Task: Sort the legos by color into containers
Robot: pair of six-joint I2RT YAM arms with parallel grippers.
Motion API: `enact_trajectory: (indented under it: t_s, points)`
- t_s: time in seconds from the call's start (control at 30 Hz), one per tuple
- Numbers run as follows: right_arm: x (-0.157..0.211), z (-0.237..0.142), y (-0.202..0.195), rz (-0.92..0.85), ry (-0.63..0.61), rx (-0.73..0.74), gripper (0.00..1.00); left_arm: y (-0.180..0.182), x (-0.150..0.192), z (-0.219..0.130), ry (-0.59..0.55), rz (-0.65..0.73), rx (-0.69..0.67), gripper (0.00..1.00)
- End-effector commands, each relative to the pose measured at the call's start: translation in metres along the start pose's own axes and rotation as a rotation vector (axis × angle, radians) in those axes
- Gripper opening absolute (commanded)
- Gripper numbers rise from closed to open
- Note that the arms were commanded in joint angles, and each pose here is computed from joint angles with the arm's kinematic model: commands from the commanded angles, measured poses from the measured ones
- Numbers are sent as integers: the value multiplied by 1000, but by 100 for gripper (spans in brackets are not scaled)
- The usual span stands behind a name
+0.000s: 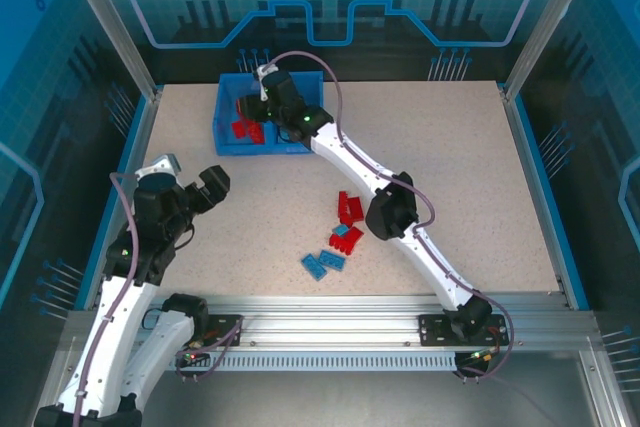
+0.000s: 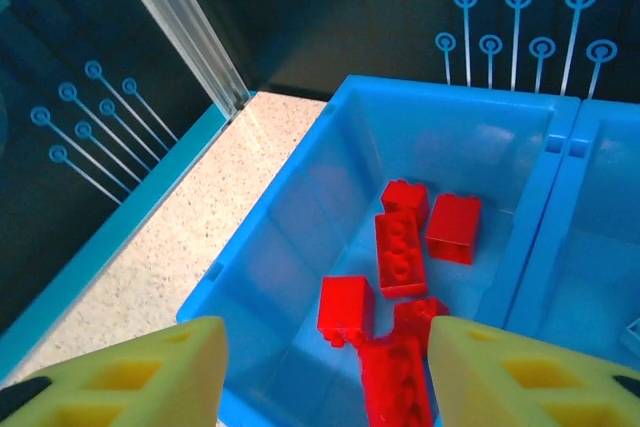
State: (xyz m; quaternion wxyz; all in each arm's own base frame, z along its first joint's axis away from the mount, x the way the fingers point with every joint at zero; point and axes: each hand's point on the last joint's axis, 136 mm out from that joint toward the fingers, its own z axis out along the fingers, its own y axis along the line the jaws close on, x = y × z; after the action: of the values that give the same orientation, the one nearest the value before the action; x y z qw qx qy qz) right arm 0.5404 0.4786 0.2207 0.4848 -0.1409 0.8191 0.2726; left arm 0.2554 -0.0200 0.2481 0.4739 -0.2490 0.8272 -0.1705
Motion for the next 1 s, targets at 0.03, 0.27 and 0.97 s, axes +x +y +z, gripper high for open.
enact_trajectory:
  t_s: [0.03, 0.27, 0.97]
  points:
    - [-31, -11, 7, 34, -69, -50, 58, 5, 8, -1, 30, 6, -9, 99]
    - [-67, -105, 29, -16, 69, -125, 68, -11, 18, 8, 116, 0, 59, 99]
    - [65, -376, -127, 159, 255, 195, 100, -65, 237, 39, 860, 470, 46, 98]
